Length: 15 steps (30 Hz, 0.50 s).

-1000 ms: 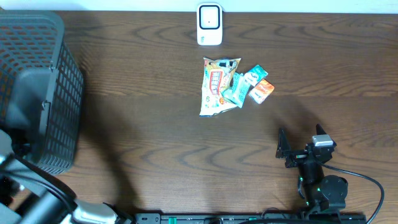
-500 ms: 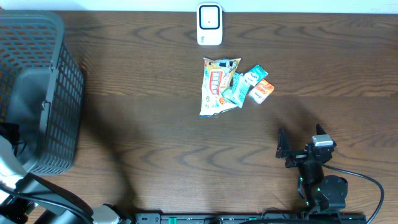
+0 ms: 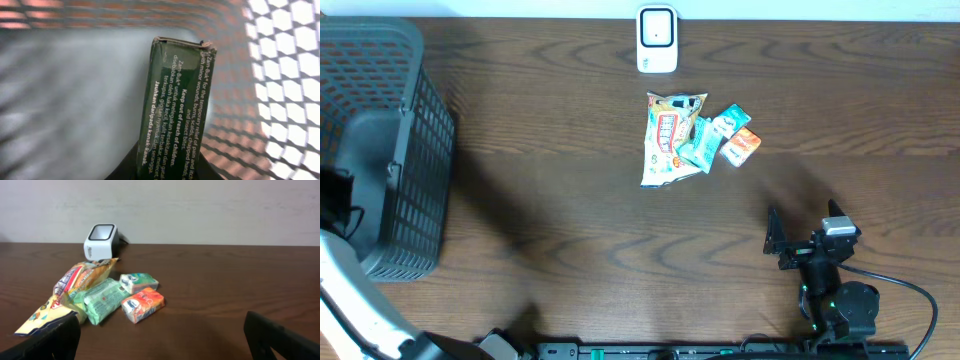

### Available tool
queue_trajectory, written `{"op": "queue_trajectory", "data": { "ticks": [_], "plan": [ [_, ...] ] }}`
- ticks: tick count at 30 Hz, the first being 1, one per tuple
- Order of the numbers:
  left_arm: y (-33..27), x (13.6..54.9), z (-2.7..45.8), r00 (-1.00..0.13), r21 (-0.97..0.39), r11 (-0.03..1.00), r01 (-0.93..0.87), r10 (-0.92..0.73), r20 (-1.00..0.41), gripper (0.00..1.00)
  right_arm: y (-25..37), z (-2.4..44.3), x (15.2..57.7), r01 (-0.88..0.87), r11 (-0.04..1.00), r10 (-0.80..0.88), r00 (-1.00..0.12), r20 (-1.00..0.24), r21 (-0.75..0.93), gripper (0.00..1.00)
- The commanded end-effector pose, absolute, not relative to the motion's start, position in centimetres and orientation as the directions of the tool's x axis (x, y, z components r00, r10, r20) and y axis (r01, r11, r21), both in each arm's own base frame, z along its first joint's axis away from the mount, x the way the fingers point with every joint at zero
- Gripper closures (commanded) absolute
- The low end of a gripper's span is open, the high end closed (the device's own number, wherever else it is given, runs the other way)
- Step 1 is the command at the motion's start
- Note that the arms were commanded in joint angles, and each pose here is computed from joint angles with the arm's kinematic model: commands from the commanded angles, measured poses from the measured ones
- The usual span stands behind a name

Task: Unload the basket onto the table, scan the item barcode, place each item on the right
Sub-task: 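Lift the Zam-Buk tin out of the basket toward the scanner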

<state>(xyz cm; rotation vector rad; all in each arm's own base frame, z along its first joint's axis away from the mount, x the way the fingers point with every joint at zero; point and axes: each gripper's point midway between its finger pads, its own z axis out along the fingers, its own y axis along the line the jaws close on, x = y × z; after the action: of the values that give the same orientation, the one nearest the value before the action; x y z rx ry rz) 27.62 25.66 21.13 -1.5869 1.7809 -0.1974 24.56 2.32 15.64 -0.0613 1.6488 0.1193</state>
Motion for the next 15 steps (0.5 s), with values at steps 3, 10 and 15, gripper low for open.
{"op": "queue_trajectory", "data": {
  "ticks": [3, 10, 15],
  "plan": [
    [20.9, 30.8, 26.2, -0.054, -0.662, 0.393, -0.638, -0.880, -0.471, 0.89, 2.4, 15.5, 24.5, -0.113, 0.993, 0.016, -0.082, -0.996, 0.026, 0.01],
    [18.3, 31.4, 35.1, 0.032, -0.696, 0.567, -0.441, -0.765, -0.643, 0.89, 2.4, 15.5, 24.5, -0.113, 0.993, 0.016, -0.082, -0.996, 0.026, 0.01],
    [15.7, 30.2, 40.5, 0.125, -0.721, 0.619, -0.311, -0.726, -0.677, 0.89, 2.4, 15.5, 24.5, -0.113, 0.993, 0.016, -0.082, -0.996, 0.026, 0.01]
  ]
}}
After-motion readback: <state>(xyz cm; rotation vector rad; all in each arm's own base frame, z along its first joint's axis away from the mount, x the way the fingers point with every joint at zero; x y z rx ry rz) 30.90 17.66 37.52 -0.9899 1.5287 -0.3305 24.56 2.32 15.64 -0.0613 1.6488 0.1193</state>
